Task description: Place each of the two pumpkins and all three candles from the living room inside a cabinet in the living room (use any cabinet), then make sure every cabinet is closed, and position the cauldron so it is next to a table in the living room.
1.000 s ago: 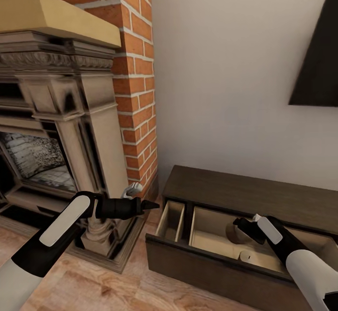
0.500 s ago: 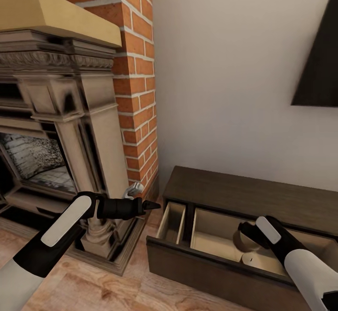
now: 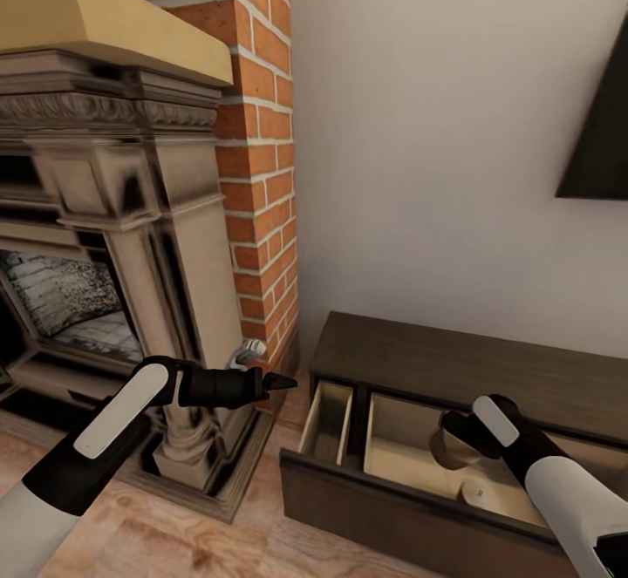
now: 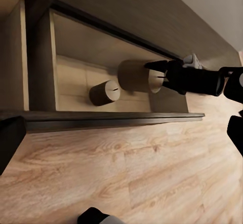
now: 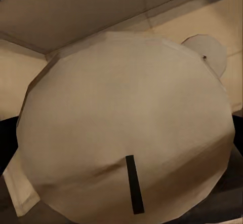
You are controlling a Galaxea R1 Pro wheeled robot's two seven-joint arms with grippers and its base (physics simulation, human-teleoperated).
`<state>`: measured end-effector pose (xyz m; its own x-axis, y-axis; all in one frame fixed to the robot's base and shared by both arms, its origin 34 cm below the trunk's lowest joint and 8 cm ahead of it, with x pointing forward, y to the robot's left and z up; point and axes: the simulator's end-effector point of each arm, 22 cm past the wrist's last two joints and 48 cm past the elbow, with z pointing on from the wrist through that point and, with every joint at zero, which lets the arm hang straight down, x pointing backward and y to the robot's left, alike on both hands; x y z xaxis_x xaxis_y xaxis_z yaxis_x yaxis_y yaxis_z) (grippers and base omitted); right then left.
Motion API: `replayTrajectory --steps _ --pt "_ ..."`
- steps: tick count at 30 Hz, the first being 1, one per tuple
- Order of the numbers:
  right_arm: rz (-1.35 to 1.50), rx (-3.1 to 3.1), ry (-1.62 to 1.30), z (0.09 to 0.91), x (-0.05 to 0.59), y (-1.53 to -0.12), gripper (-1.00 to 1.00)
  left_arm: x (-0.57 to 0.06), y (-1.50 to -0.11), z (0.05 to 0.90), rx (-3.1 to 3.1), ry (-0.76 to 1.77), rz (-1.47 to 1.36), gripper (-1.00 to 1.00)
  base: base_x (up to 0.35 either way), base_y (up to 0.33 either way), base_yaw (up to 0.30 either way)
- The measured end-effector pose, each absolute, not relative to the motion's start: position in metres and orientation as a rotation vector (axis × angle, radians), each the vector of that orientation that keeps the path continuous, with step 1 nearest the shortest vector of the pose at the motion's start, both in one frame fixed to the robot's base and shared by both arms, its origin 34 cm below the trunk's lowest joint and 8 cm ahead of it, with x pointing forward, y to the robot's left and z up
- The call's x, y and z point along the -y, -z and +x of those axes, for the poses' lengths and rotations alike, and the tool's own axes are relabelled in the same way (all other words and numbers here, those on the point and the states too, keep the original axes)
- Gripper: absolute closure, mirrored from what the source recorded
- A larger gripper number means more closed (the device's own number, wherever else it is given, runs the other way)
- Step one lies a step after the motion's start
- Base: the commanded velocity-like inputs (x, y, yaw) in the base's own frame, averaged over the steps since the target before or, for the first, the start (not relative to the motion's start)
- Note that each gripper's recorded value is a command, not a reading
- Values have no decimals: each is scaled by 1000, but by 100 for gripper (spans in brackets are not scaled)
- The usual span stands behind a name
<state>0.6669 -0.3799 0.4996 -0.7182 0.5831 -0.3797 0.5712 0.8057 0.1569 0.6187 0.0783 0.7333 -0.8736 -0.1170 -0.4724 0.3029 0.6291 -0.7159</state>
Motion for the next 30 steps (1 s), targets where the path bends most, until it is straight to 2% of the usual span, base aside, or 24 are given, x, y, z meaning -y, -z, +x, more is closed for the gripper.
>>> replayTrajectory --steps 13,26,30 --pt "835 -2575 -82 673 369 -502 100 -79 -732 619 -2374 1165 141 -100 10 38 -18" --pt "820 -2556 -134 679 362 -509 100 -81 -735 619 -2369 1161 143 -100 0 266 -258" --pt "811 -2550 -158 681 359 -511 100 -81 -736 619 -2367 1158 145 -100 142 240 -274"
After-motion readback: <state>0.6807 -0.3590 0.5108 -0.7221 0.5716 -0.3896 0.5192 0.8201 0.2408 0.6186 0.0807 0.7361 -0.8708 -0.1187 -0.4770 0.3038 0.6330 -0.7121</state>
